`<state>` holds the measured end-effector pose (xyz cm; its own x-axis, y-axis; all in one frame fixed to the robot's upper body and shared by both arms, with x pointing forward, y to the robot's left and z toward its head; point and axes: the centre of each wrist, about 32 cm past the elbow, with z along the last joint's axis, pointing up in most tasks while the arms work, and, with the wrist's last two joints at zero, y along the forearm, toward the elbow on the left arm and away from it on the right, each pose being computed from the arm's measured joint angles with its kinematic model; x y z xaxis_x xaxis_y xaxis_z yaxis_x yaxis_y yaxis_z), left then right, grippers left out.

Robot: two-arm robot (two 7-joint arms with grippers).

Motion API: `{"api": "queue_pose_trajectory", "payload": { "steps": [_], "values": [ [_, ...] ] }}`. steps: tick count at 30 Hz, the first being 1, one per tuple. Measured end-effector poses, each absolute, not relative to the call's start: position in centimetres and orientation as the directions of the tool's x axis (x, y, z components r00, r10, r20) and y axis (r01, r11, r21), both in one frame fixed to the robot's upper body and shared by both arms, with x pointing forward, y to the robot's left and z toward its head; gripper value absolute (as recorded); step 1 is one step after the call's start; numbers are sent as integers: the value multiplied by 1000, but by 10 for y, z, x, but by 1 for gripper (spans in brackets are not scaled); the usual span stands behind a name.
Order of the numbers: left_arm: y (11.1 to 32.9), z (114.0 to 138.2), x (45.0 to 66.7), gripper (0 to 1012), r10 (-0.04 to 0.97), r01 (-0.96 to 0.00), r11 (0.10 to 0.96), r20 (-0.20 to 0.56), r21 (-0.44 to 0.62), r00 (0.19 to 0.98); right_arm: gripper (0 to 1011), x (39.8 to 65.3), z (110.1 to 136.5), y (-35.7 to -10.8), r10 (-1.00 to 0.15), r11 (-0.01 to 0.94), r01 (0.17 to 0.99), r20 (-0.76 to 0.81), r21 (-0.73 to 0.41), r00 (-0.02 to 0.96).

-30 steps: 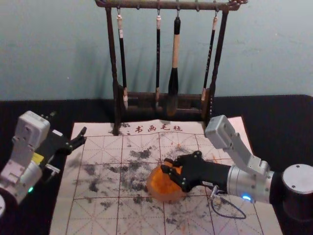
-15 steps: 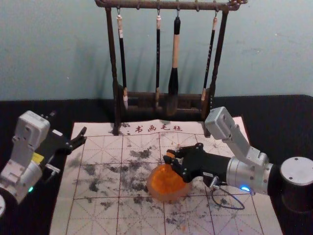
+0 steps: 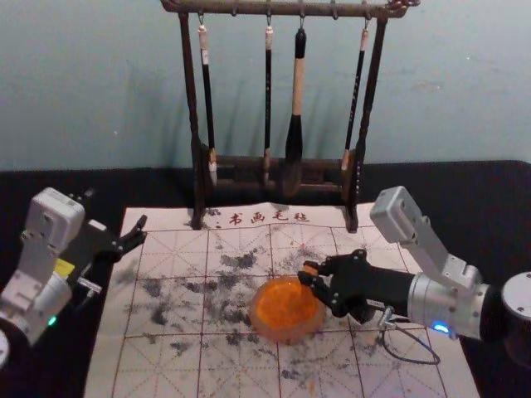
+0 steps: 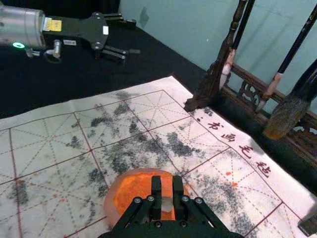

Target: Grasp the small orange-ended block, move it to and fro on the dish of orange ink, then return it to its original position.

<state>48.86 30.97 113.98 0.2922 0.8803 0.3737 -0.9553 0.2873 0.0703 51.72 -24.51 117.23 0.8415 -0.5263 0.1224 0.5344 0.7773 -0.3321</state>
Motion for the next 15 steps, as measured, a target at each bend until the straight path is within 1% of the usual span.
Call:
{"api": "queue_pose_trajectory", "payload": {
  "steps": [7,15],
  "values": [
    [310,1140,489,1001,880,-955,287,374,70,292,81,509,1175,-248,-514,785,519,110,-338,850],
    [310,1140,489,1001,880,-955,287,374,70,292,81,503,1174,-242,-484,806,482,86,-343,871]
  ]
}}
